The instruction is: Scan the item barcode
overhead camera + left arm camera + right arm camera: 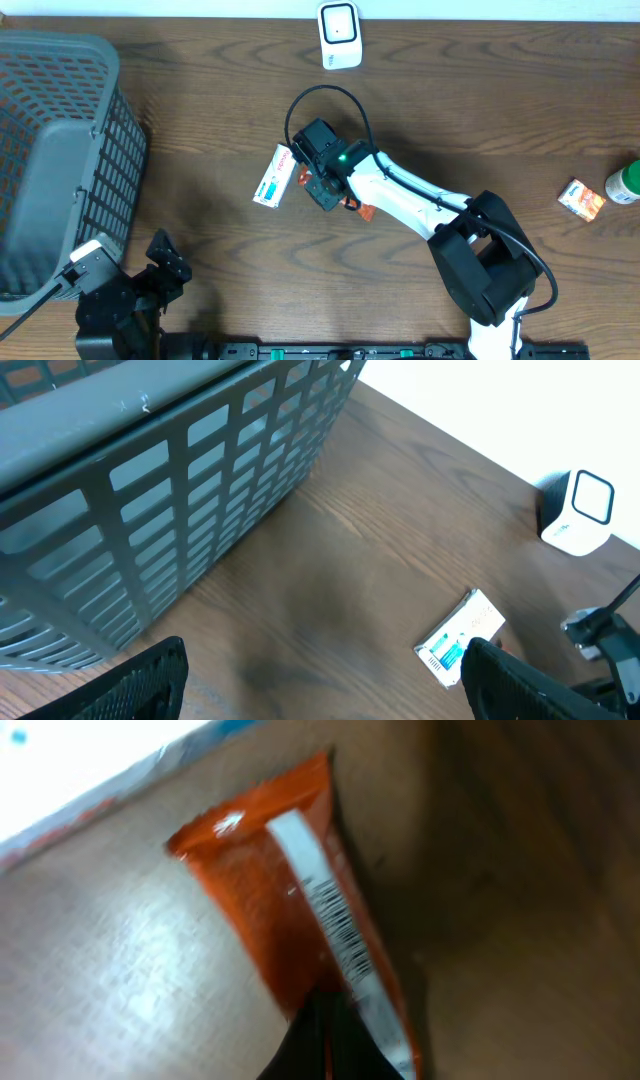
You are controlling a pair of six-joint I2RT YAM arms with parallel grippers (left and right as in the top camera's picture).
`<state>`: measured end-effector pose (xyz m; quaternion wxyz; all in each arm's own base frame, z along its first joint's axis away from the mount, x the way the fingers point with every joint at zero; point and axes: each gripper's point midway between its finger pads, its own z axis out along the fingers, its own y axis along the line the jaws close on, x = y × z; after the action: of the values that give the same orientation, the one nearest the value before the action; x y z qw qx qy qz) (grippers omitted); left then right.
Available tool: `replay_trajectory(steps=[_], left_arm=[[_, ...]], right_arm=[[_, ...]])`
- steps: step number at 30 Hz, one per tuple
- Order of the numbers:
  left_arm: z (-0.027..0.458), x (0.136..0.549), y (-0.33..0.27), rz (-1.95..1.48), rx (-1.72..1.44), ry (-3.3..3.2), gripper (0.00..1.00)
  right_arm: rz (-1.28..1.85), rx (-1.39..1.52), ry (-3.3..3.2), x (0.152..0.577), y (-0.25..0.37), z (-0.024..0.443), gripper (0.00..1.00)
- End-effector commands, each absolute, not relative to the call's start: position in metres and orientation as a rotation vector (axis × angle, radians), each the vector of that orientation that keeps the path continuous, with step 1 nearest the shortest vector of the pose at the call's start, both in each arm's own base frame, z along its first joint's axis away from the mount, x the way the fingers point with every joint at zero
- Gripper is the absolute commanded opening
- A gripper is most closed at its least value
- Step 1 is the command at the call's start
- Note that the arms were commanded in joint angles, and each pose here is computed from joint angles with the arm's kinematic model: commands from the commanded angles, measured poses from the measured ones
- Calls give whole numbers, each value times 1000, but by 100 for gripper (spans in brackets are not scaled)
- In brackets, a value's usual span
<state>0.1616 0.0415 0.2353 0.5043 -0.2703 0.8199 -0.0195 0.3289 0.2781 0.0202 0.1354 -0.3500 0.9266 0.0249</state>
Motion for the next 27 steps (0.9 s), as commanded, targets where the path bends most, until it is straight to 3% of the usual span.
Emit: replay_trajectory(steps=[1, 11, 19, 20, 21, 22, 27], left_arm=[[237, 160, 43, -46, -668, 1966, 88], [237, 160, 43, -46, -668, 1966, 88], [237, 160, 43, -46, -668, 1966, 88], [237, 160, 43, -46, -668, 1966, 88], [237, 160, 43, -46, -668, 1966, 88], [237, 160, 43, -46, -668, 1966, 88], [237, 160, 43, -46, -668, 1966, 88]], right_arm=[[206, -1068, 2776, 302, 289, 4, 1], [204, -1111, 2808, 285, 285, -11, 1], [442, -978, 2707, 296, 305, 74, 1], [496, -953, 2712, 293, 303, 85, 12], [548, -919, 2722, 292, 300, 95, 35], [597, -878, 2741, 290, 295, 103, 50], [887, -596, 2885, 288, 263, 125, 75]])
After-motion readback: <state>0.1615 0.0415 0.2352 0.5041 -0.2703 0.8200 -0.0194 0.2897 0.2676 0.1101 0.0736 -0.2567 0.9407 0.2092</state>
